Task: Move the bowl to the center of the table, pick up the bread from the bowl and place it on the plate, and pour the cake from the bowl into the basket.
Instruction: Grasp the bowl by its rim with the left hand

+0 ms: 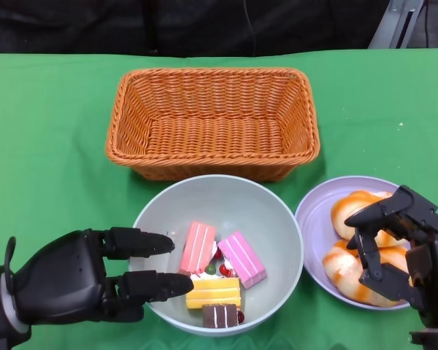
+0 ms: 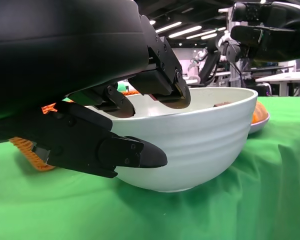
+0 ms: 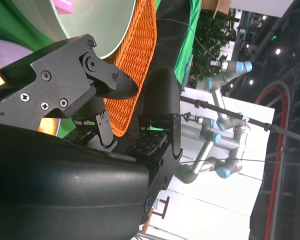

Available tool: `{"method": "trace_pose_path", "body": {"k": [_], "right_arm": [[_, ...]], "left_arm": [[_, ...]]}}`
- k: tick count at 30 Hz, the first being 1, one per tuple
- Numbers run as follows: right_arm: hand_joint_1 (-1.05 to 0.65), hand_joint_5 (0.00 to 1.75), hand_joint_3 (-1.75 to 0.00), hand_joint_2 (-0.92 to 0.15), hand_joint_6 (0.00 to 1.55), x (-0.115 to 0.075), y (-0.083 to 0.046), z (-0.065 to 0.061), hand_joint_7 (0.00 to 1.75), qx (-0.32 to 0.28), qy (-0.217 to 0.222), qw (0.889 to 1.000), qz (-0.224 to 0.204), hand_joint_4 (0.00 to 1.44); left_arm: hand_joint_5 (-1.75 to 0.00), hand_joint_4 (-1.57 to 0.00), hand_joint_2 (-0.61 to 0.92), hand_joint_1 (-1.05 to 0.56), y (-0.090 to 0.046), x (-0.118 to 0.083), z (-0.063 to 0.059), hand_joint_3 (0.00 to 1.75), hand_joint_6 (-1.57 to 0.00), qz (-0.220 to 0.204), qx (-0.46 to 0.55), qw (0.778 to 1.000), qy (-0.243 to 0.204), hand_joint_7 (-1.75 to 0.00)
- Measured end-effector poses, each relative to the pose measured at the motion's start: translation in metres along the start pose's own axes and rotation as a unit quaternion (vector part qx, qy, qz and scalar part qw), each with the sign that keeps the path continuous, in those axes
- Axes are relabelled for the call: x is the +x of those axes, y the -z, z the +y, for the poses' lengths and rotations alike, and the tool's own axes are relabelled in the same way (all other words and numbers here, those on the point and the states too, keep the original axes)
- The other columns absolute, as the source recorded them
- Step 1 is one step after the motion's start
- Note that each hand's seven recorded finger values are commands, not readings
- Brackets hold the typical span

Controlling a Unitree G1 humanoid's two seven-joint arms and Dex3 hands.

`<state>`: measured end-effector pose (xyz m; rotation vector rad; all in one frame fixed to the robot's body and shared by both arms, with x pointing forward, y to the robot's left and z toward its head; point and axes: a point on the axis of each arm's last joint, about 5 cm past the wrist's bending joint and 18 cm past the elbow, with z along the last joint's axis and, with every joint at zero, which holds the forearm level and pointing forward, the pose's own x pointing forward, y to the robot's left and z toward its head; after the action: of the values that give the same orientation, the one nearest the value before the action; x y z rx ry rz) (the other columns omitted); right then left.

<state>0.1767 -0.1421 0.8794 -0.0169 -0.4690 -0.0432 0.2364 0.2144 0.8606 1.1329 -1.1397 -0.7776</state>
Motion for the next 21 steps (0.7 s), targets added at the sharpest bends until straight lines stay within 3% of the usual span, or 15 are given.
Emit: {"method": "trace_pose_path", "body": {"k": [15, 21], "right_arm": [[-0.05, 1.57, -0.94, -0.62, 0.71, -0.002, 0.001, 0.0, 1.26, 0.0, -0.002, 1.0, 0.004, 0.73], [-0.05, 1.57, -0.99, -0.61, 0.72, -0.003, 0.001, 0.002, 1.26, 0.0, 0.004, 1.0, 0.005, 0.74]], "left_arm": [[-0.01, -0.63, 0.92, -0.39, 0.001, -0.002, -0.006, 0.27, -0.56, 0.003, 0.022, 1.0, 0.015, 0.0], [-0.03, -0.67, 0.92, -0.39, 0.002, 0.008, -0.004, 0.21, -0.59, 0.009, 0.035, 0.999, 0.038, -0.01]]}}
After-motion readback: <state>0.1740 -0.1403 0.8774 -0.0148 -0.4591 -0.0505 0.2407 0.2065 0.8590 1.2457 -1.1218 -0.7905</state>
